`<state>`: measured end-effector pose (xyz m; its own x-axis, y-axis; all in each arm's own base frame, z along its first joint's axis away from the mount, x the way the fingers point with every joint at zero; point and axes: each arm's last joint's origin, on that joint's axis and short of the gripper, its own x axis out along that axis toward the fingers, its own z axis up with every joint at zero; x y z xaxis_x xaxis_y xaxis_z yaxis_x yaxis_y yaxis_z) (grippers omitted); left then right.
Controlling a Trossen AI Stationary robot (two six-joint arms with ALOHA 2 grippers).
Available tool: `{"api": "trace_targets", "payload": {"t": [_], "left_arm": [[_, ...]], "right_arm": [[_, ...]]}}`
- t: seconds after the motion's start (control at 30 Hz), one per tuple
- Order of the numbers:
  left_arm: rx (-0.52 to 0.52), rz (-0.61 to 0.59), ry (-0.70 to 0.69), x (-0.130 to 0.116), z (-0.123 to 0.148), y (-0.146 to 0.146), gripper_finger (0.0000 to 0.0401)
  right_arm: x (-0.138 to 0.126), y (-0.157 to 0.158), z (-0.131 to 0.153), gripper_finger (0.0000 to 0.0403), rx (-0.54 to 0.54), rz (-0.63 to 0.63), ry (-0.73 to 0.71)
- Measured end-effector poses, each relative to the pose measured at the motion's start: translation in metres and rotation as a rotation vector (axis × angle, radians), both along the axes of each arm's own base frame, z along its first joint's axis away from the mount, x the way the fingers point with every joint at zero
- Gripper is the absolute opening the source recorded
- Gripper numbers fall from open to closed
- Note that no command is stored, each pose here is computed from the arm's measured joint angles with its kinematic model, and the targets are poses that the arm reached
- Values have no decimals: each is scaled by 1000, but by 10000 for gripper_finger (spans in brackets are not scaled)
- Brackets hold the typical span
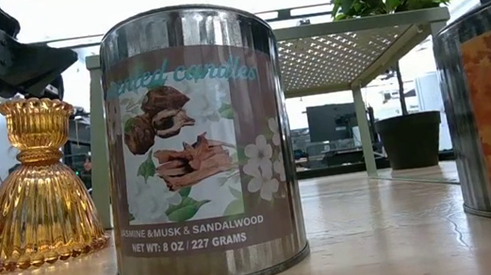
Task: Pick & Place candle stick holders
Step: Put the orange scented candle on the shelf
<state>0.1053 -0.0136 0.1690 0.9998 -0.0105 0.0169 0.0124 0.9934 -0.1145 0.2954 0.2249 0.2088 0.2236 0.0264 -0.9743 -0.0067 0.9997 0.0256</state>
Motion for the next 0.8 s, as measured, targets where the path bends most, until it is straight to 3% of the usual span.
{"api": "trace_targets", "payload": {"t": [0.17,0.6,0.8], "left_arm": [[0,0,0,0,0,0,12],[0,0,1,0,0,0,12],[0,0,1,0,0,0,12]], "right_arm": [[1,1,3,56,10,1,-8],[7,2,30,191,-31,-66,-105],[5,12,43,245,29,-133,-132]]}}
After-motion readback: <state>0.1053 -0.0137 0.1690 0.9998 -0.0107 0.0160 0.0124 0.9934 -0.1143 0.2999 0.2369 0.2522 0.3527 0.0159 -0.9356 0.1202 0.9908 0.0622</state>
